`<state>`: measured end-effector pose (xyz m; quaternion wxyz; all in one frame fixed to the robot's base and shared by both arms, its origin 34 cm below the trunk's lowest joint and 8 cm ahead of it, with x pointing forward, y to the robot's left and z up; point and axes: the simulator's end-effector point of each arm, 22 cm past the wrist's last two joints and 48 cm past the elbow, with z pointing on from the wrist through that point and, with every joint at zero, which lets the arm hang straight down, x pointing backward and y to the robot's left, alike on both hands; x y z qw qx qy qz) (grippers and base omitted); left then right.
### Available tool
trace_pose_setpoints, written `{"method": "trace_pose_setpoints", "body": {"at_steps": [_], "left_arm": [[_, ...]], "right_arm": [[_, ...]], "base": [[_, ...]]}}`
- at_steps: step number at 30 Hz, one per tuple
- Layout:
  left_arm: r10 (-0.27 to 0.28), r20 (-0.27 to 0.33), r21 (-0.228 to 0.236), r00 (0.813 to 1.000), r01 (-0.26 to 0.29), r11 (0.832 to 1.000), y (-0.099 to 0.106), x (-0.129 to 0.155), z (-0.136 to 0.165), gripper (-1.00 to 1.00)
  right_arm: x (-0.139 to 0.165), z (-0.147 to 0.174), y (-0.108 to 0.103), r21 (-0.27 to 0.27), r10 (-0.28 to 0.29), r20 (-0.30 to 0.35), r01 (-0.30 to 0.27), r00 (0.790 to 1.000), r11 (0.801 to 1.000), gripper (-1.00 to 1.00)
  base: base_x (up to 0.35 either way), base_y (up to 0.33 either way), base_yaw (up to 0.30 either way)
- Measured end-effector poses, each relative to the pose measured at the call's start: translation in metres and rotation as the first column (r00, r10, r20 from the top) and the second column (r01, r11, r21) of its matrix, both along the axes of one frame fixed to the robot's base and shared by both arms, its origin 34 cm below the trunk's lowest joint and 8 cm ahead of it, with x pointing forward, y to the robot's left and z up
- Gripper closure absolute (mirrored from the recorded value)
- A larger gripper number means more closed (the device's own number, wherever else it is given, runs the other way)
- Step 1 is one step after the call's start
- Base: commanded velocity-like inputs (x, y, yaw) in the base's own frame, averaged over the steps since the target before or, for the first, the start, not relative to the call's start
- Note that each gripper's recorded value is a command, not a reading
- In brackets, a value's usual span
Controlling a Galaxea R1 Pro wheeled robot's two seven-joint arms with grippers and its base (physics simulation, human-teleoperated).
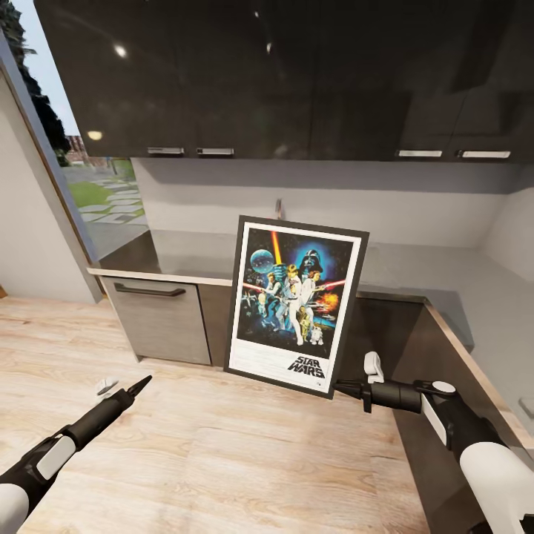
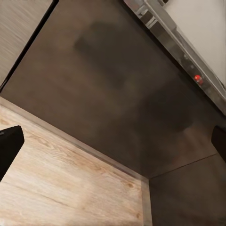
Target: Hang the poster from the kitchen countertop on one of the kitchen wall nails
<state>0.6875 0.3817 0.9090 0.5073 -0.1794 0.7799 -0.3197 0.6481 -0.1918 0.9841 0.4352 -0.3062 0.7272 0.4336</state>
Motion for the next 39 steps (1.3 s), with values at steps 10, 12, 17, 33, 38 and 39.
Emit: {"method": "trace_pose_setpoints", "body": {"at_steps": [10, 12, 17, 33, 38, 39], "left_arm": [[0.0, 0.0, 0.0, 1.0, 0.0, 1.0, 0.0, -0.0012, 0.0018, -1.0], [0.0, 0.0, 0.0, 1.0, 0.0, 1.0, 0.0, -0.0012, 0.0018, -1.0], [0.0, -0.001, 0.0, 1.0, 0.0, 1.0, 0.0, -0.0015, 0.0014, -1.0], [0.003, 0.0, -0.003, 1.0, -0.003, 1.0, 0.0004, -0.0013, 0.0018, -1.0], [0.003, 0.0, -0.004, 1.0, -0.003, 1.0, 0.0005, -0.0014, 0.0017, -1.0], [0.004, 0.0, -0.004, 1.0, -0.004, 1.0, 0.0006, -0.0013, 0.0018, -1.0]], "right_arm": [[-0.0011, 0.0019, 0.0, 0.001, -0.001, 0.0, 0.001, 1.0, 1.0, 1.0], [-0.0012, 0.0019, -0.0001, 0.001, -0.001, 0.0, 0.001, 1.0, 1.0, 1.0], [-0.0011, 0.0019, -0.0001, 0.001, -0.001, 0.0, 0.001, 1.0, 1.0, 1.0], [-0.0013, 0.0021, 0.0, 0.002, 0.0, 0.0, 0.0, 1.0, 1.0, 1.0], [-0.0013, 0.0022, 0.0002, 0.001, 0.001, 0.001, -0.001, 1.0, 1.0, 1.0], [-0.0013, 0.0022, 0.0002, 0.001, 0.001, 0.001, -0.001, 1.0, 1.0, 1.0]], "base": [[0.0, 0.0, 0.0], [0.0, 0.0, 0.0], [0.0, 0.0, 0.0], [0.0, 0.035, 0.0], [0.0, 0.246, 0.002], [0.0, 0.279, 0.088]]}}
